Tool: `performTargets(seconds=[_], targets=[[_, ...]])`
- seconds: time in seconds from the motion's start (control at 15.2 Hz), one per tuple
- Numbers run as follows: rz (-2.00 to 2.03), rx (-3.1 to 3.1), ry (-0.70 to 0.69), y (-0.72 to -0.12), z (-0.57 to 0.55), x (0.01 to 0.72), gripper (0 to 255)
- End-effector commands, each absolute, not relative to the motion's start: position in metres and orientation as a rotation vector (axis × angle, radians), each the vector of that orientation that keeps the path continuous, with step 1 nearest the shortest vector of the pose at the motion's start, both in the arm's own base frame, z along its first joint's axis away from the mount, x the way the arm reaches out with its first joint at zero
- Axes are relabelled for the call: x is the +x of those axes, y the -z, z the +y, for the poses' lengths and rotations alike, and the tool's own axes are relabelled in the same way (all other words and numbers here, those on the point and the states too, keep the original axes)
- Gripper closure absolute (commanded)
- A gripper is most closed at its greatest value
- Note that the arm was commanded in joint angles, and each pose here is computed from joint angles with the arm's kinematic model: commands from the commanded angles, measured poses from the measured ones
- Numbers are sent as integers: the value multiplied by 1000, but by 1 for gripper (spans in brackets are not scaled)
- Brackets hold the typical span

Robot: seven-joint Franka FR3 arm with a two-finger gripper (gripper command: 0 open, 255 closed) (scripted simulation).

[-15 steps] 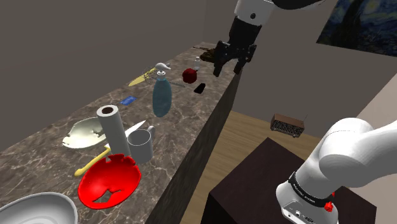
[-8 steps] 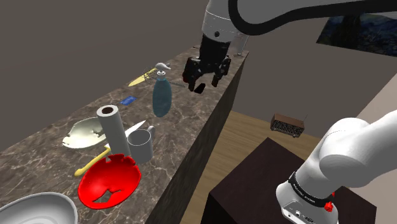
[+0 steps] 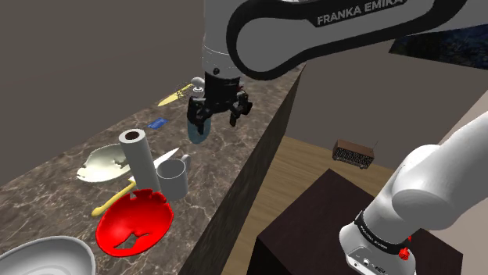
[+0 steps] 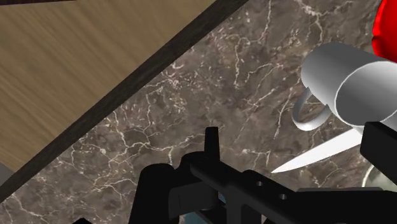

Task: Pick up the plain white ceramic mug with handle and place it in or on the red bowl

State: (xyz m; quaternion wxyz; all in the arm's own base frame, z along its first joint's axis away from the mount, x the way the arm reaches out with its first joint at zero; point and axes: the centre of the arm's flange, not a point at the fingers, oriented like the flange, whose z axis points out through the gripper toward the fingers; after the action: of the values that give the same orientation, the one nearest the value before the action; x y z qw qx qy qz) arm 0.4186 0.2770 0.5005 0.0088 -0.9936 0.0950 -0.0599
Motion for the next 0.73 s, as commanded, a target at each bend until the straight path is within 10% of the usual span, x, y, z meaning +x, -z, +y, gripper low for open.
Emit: performTargets(seconds=[0.0, 0.66], targets=[[309, -3109, 177, -484, 302, 428, 0], [356, -3144, 128, -413, 410, 474, 0]])
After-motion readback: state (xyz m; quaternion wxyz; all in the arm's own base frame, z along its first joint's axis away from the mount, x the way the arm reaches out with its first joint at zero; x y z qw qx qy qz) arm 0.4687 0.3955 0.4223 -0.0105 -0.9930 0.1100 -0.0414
